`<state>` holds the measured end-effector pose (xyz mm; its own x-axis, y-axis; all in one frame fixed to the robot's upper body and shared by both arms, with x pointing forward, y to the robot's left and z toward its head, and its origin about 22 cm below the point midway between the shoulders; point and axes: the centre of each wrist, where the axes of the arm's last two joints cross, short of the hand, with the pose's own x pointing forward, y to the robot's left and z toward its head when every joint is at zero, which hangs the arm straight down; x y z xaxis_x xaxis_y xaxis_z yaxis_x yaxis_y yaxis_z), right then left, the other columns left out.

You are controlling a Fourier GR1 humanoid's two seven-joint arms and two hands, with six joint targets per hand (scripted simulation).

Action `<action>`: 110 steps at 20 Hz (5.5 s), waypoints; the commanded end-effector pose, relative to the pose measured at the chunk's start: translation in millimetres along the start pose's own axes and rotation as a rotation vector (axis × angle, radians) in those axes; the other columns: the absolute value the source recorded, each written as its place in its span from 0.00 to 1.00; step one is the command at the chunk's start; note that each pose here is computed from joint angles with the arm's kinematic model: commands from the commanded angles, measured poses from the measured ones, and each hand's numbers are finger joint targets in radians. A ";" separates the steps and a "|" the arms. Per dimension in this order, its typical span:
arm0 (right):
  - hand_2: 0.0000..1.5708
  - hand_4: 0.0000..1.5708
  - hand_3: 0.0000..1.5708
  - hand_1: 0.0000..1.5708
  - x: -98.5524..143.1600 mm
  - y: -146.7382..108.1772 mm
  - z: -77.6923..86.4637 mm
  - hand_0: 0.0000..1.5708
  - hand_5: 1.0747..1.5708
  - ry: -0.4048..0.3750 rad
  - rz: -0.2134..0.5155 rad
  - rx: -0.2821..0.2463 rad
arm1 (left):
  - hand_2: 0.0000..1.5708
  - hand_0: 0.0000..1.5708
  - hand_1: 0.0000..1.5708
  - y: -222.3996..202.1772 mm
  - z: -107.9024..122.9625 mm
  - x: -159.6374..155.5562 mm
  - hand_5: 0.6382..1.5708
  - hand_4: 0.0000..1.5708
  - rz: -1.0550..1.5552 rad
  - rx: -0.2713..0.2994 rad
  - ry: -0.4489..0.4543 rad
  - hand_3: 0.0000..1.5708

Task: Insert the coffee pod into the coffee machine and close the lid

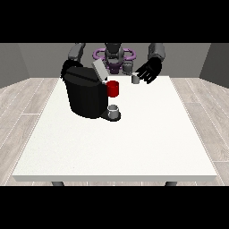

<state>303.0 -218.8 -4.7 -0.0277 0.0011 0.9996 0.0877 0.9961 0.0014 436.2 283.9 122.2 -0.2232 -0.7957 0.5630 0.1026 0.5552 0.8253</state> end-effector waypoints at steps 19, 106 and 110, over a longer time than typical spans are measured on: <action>0.00 0.35 0.00 0.00 49.9 29.9 -19.6 0.00 1.00 -0.122 0.039 0.061 | 0.84 0.80 0.80 101.6 -32.3 82.2 1.00 0.32 -0.029 0.173 -0.028 0.79; 0.00 0.28 0.00 0.00 -20.7 -45.3 17.2 0.00 1.00 0.035 -0.009 -0.185 | 0.00 0.00 0.00 -0.5 -24.8 39.6 1.00 0.00 0.247 -0.042 -0.019 0.00; 0.00 0.24 0.00 0.00 -38.0 -52.0 38.7 0.00 1.00 0.114 -0.004 -0.216 | 0.00 0.00 0.00 -73.3 -1.2 7.5 1.00 0.15 0.544 -0.040 0.010 0.00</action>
<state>274.9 -263.3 -31.2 0.0390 -0.0185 0.9991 0.2559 0.9667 0.0079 444.3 239.3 114.1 -0.1986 -0.5688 0.7981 0.2112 0.7704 0.6016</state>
